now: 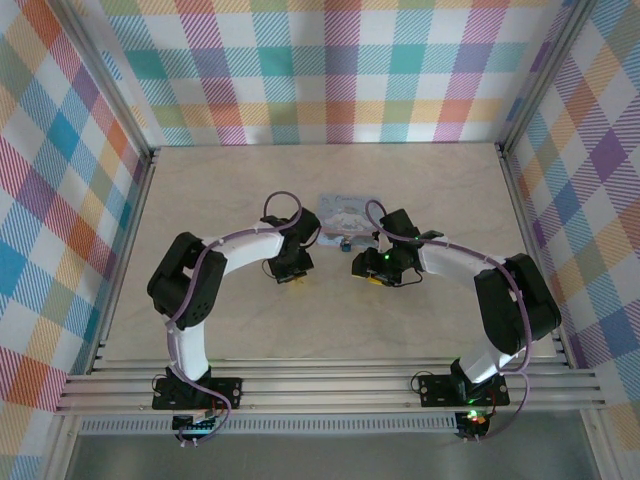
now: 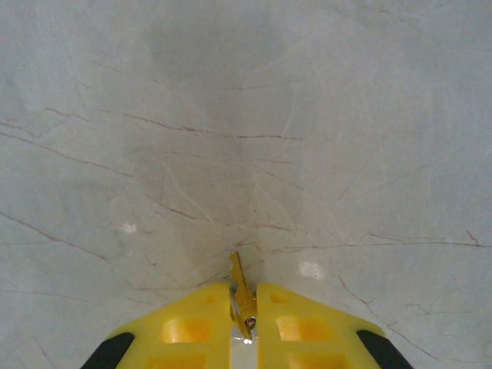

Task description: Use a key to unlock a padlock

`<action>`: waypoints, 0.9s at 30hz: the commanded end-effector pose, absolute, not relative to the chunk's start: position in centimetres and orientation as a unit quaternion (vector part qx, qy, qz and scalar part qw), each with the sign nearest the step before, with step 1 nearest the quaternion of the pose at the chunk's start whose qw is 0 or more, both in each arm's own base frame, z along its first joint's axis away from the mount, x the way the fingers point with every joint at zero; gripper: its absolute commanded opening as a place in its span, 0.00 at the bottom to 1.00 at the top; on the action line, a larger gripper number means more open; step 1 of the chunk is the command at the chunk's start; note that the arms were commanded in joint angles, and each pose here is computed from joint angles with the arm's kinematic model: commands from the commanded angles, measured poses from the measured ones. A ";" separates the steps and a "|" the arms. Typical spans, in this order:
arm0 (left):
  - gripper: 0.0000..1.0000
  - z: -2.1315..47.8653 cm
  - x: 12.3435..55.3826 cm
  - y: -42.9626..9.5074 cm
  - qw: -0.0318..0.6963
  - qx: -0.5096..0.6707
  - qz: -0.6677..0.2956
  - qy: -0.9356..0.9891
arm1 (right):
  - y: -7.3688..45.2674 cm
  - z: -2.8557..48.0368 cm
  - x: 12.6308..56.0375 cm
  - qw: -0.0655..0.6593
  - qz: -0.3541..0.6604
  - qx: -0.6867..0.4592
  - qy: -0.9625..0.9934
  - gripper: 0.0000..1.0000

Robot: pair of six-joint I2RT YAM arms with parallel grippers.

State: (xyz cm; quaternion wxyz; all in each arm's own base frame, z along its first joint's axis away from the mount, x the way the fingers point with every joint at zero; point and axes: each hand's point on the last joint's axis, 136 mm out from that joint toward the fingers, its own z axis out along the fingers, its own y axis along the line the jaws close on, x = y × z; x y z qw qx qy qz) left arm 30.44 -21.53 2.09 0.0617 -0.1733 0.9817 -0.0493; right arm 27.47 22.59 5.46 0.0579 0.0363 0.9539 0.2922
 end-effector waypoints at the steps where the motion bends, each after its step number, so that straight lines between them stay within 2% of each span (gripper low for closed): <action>1: 0.03 0.9 29.7 -20.7 0.054 -0.159 -0.042 0.985 | 23.2 5.8 27.4 0.056 0.308 0.041 0.949 0.51; 2: 0.00 1.0 29.7 -20.8 0.058 -0.151 -0.045 0.986 | 23.2 5.9 27.4 0.057 0.310 0.044 0.948 0.51; 9: 0.00 4.4 30.8 -22.0 0.117 -0.041 -0.094 0.988 | 22.9 9.0 28.4 0.085 0.337 0.072 0.935 0.51; 15: 0.00 12.0 30.8 -24.9 0.217 0.118 -0.202 0.948 | 23.0 15.4 29.7 0.136 0.401 0.074 0.903 0.48; 21: 0.00 21.2 27.8 -27.1 0.311 0.279 -0.324 0.849 | 25.2 22.7 29.6 0.175 0.492 0.010 0.852 0.44; 27: 0.00 26.0 25.9 -27.4 0.319 0.343 -0.389 0.793 | 26.9 28.8 28.6 0.195 0.566 -0.064 0.799 0.39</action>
